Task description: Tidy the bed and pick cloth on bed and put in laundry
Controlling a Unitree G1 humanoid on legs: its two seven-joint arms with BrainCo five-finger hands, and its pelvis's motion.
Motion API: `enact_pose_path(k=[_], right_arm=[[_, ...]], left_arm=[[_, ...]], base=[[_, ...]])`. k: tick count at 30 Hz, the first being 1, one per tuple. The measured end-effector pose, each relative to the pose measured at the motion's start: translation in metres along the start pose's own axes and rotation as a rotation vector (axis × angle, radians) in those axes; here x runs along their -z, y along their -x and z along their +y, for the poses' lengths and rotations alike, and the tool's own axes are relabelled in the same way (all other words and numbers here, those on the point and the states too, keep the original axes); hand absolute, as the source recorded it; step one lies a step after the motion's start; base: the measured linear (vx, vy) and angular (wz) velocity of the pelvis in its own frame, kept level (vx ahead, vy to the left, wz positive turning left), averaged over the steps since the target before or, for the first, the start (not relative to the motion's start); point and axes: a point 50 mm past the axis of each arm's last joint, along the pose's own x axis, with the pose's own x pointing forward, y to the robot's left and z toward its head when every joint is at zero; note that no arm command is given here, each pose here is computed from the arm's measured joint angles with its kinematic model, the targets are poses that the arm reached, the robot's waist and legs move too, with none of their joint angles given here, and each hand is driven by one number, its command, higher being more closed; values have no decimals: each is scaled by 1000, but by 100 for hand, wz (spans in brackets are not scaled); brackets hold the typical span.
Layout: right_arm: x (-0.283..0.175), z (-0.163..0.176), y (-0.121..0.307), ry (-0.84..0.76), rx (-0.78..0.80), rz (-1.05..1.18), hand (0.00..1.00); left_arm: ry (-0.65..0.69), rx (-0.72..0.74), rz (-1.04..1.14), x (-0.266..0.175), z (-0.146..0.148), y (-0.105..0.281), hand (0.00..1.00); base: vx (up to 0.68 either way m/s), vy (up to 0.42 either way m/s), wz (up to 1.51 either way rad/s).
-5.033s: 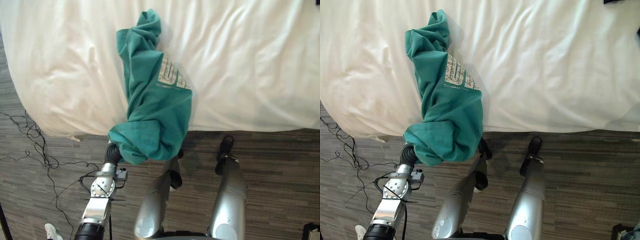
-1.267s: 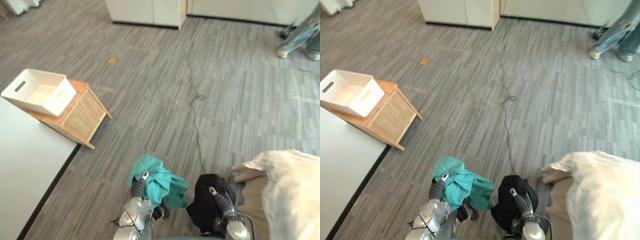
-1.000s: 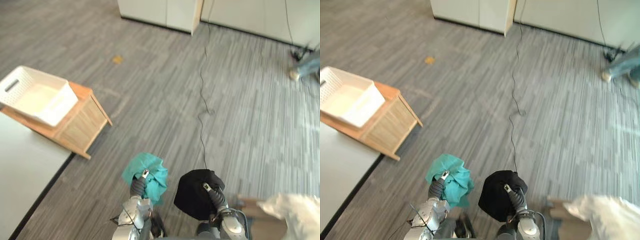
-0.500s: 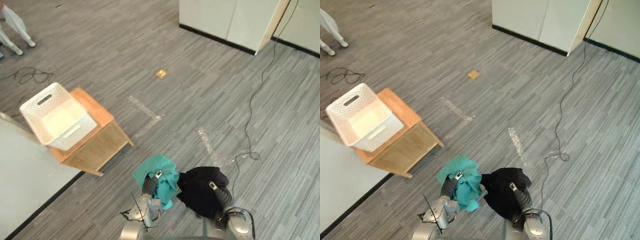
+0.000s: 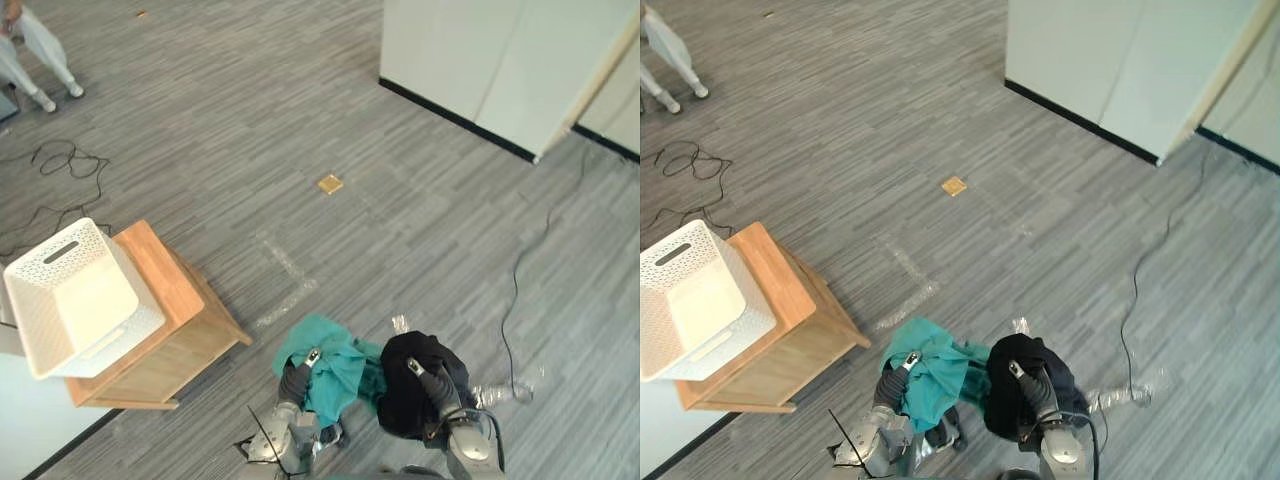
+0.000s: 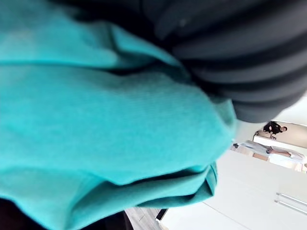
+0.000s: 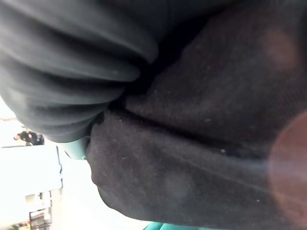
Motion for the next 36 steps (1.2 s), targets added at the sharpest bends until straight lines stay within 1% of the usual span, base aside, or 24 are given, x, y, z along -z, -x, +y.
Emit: enact_pose_path(k=[5, 9, 12, 13, 16, 21, 25, 29, 33, 34, 36], right_arm=[[10, 2, 5, -37, 17, 38, 100], [2, 0, 1, -46, 33, -5, 100], [11, -5, 8, -65, 76, 20, 100], [14, -14, 5, -32, 87, 49, 100], [10, -17, 1, -8, 79, 38, 100], [14, -10, 4, 16, 31, 45, 100], [7, -8, -1, 36, 11, 15, 100], [5, -16, -3, 29, 45, 10, 100], [3, -17, -5, 16, 53, 0, 100], [5, -15, -3, -2, 57, 5, 100], [6, -9, -3, -33, 55, 9, 100]], left_arm=[[-29, -8, -7, -4, 3, -3, 100], [-39, -13, -22, -7, 3, -6, 100], [-67, -24, -28, -8, 7, -9, 100], [-69, -40, 24, 3, 7, -11, 100], [-54, -72, 22, 4, 11, -9, 100], [-30, -72, 12, 3, 11, -7, 100], [-15, -71, -26, -4, 14, -3, 100], [-18, -51, -53, -10, 11, -6, 100], [-10, -96, 2, 3, 21, 4, 100], [-18, -102, 29, 10, 23, 10, 100], [-55, -108, 28, 8, 30, 10, 100]], base=[[796, -137, 139], [676, -400, 103], [680, -597, 111], [596, -545, 58], [486, -511, 68], [274, -315, 119], [202, -89, 110], [195, -31, 232], [362, 13, 166], [323, 8, 126], [373, -108, 152]])
